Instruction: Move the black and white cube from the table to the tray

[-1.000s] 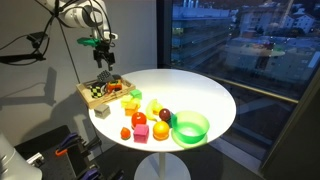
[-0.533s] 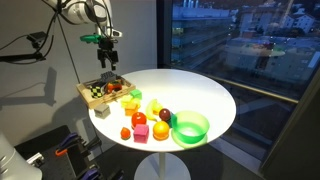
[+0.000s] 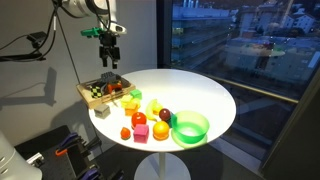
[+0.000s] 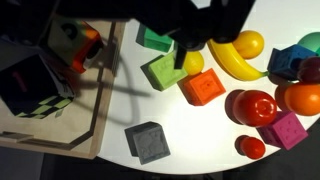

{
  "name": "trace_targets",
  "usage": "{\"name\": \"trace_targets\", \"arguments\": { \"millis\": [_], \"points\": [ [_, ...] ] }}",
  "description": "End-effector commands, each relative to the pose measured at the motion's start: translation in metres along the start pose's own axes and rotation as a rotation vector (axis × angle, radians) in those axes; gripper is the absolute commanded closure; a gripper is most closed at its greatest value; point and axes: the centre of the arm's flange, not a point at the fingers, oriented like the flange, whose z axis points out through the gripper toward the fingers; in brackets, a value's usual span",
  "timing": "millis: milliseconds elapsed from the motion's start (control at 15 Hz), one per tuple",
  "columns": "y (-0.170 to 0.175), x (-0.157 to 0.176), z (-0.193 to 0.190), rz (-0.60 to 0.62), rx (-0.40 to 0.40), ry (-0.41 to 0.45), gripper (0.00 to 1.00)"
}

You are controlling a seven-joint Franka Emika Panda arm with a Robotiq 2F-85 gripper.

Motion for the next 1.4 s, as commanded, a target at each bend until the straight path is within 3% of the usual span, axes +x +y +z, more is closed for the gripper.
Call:
{"name": "trace_targets", "arguments": {
  "millis": [0, 867, 1200, 1333],
  "points": [
    [0.033, -0.021, -0.012, 0.013, -0.018, 0.001, 0.0],
    [0.126, -0.083, -0.044, 0.052, 0.044, 0.098, 0.0],
    [0.145, -0.102, -0.06, 0.077, 0.07, 0.154, 0.0],
    [0.14, -0.092, -0.06, 0.089, 0.055, 0.138, 0.0]
  ]
}}
